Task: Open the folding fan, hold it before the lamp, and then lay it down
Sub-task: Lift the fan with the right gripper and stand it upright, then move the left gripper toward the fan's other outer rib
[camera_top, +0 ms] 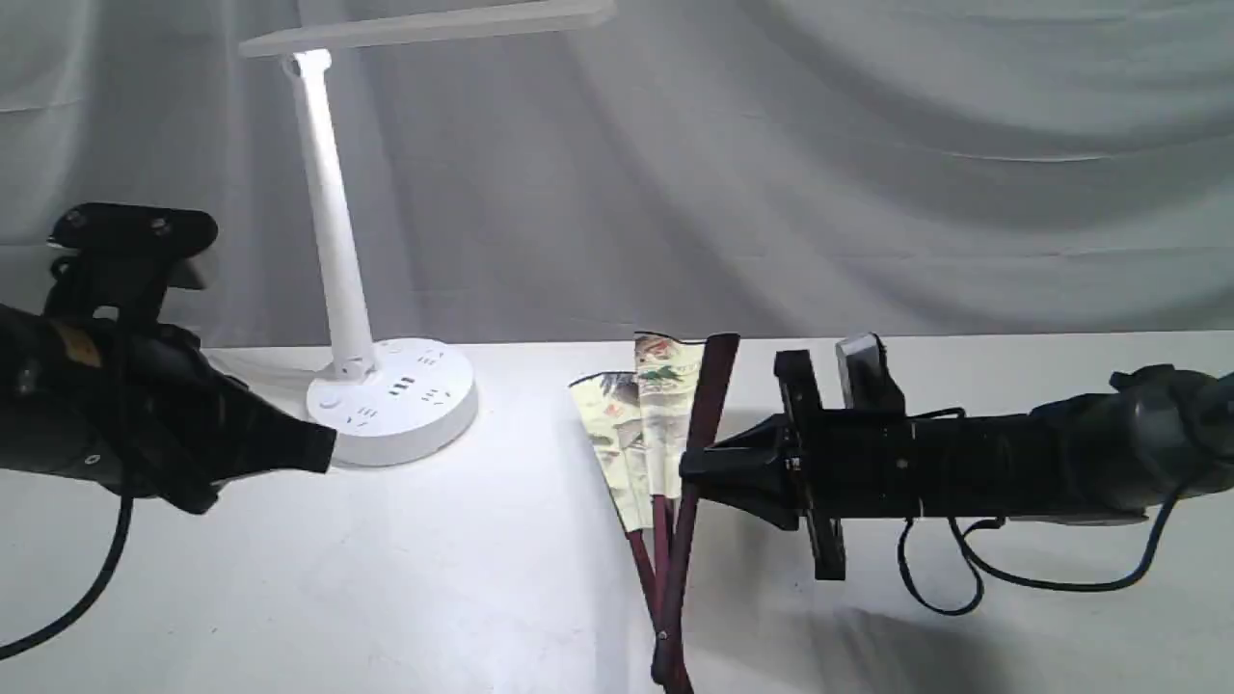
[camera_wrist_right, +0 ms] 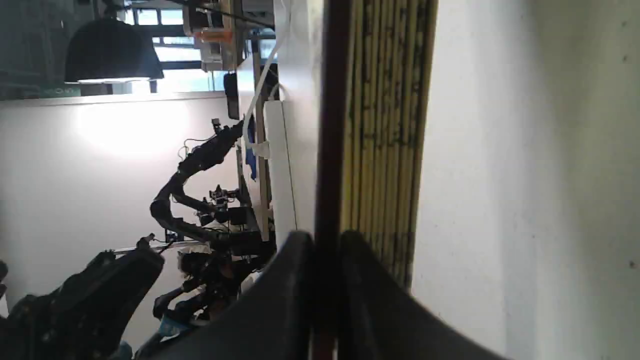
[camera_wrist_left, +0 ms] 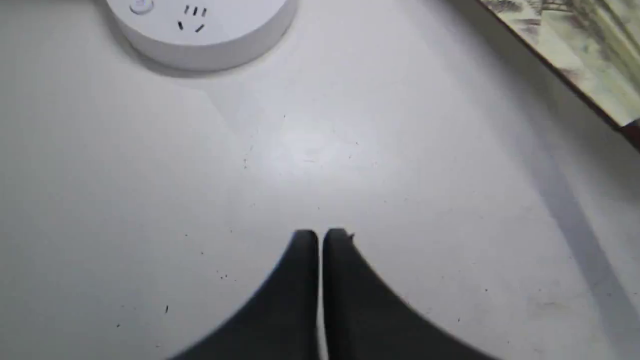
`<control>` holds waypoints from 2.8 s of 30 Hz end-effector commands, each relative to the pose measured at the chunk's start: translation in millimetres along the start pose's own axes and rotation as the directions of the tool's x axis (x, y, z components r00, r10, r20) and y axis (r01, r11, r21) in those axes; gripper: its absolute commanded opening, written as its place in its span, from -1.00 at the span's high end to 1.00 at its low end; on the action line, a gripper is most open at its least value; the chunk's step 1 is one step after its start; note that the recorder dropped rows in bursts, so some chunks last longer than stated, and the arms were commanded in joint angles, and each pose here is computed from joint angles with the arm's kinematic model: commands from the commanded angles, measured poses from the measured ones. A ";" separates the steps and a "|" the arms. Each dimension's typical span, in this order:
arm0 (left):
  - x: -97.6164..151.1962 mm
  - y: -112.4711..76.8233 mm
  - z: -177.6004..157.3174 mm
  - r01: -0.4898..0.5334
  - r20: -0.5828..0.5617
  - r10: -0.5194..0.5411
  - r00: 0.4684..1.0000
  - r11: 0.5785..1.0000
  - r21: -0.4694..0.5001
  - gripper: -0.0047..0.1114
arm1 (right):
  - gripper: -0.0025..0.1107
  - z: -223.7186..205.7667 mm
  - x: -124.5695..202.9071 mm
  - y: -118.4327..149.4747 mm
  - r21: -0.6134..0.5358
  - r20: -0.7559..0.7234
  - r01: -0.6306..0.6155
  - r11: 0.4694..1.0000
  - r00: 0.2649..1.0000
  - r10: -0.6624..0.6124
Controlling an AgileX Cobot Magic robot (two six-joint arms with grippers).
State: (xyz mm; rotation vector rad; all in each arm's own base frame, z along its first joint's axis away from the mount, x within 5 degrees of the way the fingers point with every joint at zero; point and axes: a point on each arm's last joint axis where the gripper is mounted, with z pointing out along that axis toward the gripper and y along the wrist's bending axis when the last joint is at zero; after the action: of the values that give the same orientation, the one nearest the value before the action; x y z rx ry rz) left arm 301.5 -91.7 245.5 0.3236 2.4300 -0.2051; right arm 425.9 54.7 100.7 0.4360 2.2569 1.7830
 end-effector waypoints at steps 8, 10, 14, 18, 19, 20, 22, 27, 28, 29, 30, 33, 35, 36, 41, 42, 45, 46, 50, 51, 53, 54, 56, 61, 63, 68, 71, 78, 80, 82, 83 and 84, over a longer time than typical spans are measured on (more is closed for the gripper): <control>3.5 -0.5 15.4 0.007 -0.032 -0.007 0.999 1.000 0.003 0.92 | 0.96 -68.6 33.4 8.3 0.019 0.087 0.019 1.000 0.996 -0.021; 3.5 -0.5 15.4 0.007 -0.032 -0.007 0.999 1.000 0.003 0.92 | 0.96 -81.7 40.4 5.7 0.036 0.097 0.017 0.999 0.995 -0.020; 3.5 -0.5 15.4 0.007 -0.032 -0.007 0.999 1.000 0.003 0.92 | 0.96 -104.9 55.3 5.5 0.073 0.101 0.009 0.997 0.995 -0.017; 3.5 -0.5 15.4 0.007 -0.032 -0.007 0.999 1.000 0.003 0.92 | 0.96 -117.3 67.3 12.4 0.085 0.114 0.019 0.996 0.993 -0.029; 3.5 -0.5 15.4 0.007 -0.032 -0.007 0.999 1.000 0.003 0.92 | 0.96 -120.1 69.1 12.9 0.085 0.121 0.016 0.996 0.992 -0.027; 3.5 -0.5 15.4 0.007 -0.032 -0.007 0.999 1.000 0.003 0.92 | 0.96 -121.1 72.3 16.6 0.086 0.122 0.028 0.996 0.992 -0.038; 4.6 -0.6 15.3 0.007 -0.044 -0.007 0.999 1.000 0.004 0.92 | 0.96 -123.0 77.6 21.4 0.087 0.124 0.048 0.995 0.990 -0.059; 9.2 -1.1 15.0 0.007 -0.095 -0.007 0.995 1.000 0.009 0.92 | 0.96 -125.0 85.3 29.0 0.088 0.127 0.069 0.994 0.989 -0.079; 10.0 -1.2 14.9 0.008 -0.104 -0.006 0.995 1.000 0.010 0.92 | 0.96 -125.1 86.0 29.4 0.089 0.126 0.070 0.994 0.989 -0.081; 10.0 -1.2 14.9 0.008 -0.104 -0.006 0.995 1.000 0.010 0.92 | 0.96 -125.0 86.5 29.0 0.089 0.125 0.072 0.993 0.989 -0.083; 9.8 -1.1 15.0 0.005 -0.102 -0.004 0.995 1.000 0.010 0.92 | 0.96 -125.0 86.9 28.7 0.093 0.120 0.078 0.993 0.989 -0.089; 6.7 -0.8 15.2 -0.037 -0.068 0.037 0.997 0.999 0.010 0.92 | 0.96 -125.0 87.2 28.5 0.096 0.115 0.087 0.992 0.988 -0.098; 4.1 -0.6 18.2 -0.022 -0.030 0.022 0.999 1.000 0.006 0.92 | 0.96 -125.1 86.3 29.1 0.090 0.127 0.084 0.992 0.987 -0.095; 5.6 -1.2 20.9 0.017 -0.016 -0.017 1.000 1.000 0.016 0.92 | 0.96 -125.1 86.1 29.3 0.088 0.129 0.083 0.993 0.987 -0.094; 9.9 -10.2 36.6 -0.076 0.055 0.074 0.996 0.997 0.027 0.92 | 0.96 -125.1 85.6 29.6 0.085 0.135 0.083 0.993 0.986 -0.094; 10.1 -13.3 39.3 -0.105 0.061 0.103 0.993 0.994 0.029 0.92 | 0.96 -125.1 85.3 29.8 0.083 0.138 0.086 0.993 0.986 -0.097; 10.2 -27.3 50.2 -0.151 0.101 0.147 0.984 0.988 0.036 0.92 | 0.96 -125.2 84.6 30.2 0.082 0.144 0.104 0.991 0.983 -0.115; 9.9 -31.3 53.1 -0.160 0.118 0.155 0.981 0.986 0.036 0.92 | 0.96 -125.2 84.6 30.2 0.082 0.144 0.106 0.991 0.983 -0.117; 12.0 -49.9 68.3 -0.200 0.174 0.190 0.966 0.979 0.041 0.92 | 0.96 -125.2 84.6 30.2 0.082 0.144 0.106 0.991 0.983 -0.117; 12.6 -52.9 71.9 -0.206 0.186 0.195 0.963 0.978 0.040 0.92 | 0.96 -125.2 84.6 30.2 0.082 0.144 0.106 0.991 0.983 -0.117; 14.4 -60.3 77.9 -0.219 0.207 0.206 0.956 0.975 0.042 0.92 | 0.96 -125.2 84.6 30.2 0.083 0.144 0.108 0.991 0.982 -0.119; 14.8 -63.2 80.0 -0.225 0.218 0.211 0.953 0.973 0.042 0.92 | 0.96 -125.2 84.5 30.4 0.082 0.146 0.114 0.990 0.981 -0.125; 16.5 -68.2 82.6 -0.236 0.238 0.219 0.946 0.971 0.042 0.92 | 0.96 -125.3 84.3 30.5 0.083 0.147 0.122 0.989 0.980 -0.133; 21.5 -74.0 80.5 -0.211 0.357 0.189 0.915 0.977 0.022 0.92 | 0.96 -125.3 83.8 30.8 0.079 0.153 0.121 0.989 0.979 -0.133; 24.9 -72.5 79.7 -0.163 0.399 0.138 0.907 0.986 0.028 0.92 | 0.96 -125.3 83.8 30.8 0.080 0.153 0.123 0.989 0.979 -0.135; 39.6 -75.6 76.0 -0.165 0.491 0.088 0.867 0.979 0.115 0.92 | 0.96 -124.8 84.0 30.9 0.080 0.151 0.127 0.989 0.979 -0.138; 45.5 -86.7 71.2 -0.204 0.526 0.043 0.850 0.946 0.253 0.92 | 0.96 -124.8 84.0 30.9 0.080 0.151 0.127 0.989 0.979 -0.138; 46.9 -94.3 69.2 -0.044 0.445 -0.176 0.878 0.897 0.441 0.91 | 0.96 -124.7 84.4 30.7 0.083 0.146 0.128 0.988 0.979 -0.139; 48.3 -92.7 72.2 0.039 0.404 -0.248 0.881 0.887 0.460 0.87 | 0.96 -124.7 84.4 30.7 0.083 0.146 0.128 0.988 0.979 -0.139; 52.5 -92.8 78.5 0.113 0.350 -0.311 0.883 0.867 0.486 0.76 | 0.96 -124.7 84.4 30.7 0.083 0.146 0.128 0.988 0.979 -0.139; 55.2 -93.0 82.3 0.141 0.325 -0.333 0.885 0.858 0.495 0.68 | 0.96 -124.7 84.4 30.7 0.083 0.146 0.128 0.988 0.979 -0.139; 57.8 -93.6 86.2 0.166 0.304 -0.357 0.883 0.844 0.509 0.60 | 0.96 -124.7 84.4 30.7 0.083 0.146 0.128 0.988 0.979 -0.139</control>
State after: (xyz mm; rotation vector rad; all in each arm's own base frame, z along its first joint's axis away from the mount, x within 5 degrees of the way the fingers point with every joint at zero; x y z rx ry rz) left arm 285.0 -189.6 155.2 0.1934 1.9652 -0.8586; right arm 305.8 -20.4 154.7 0.4314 2.2245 1.5442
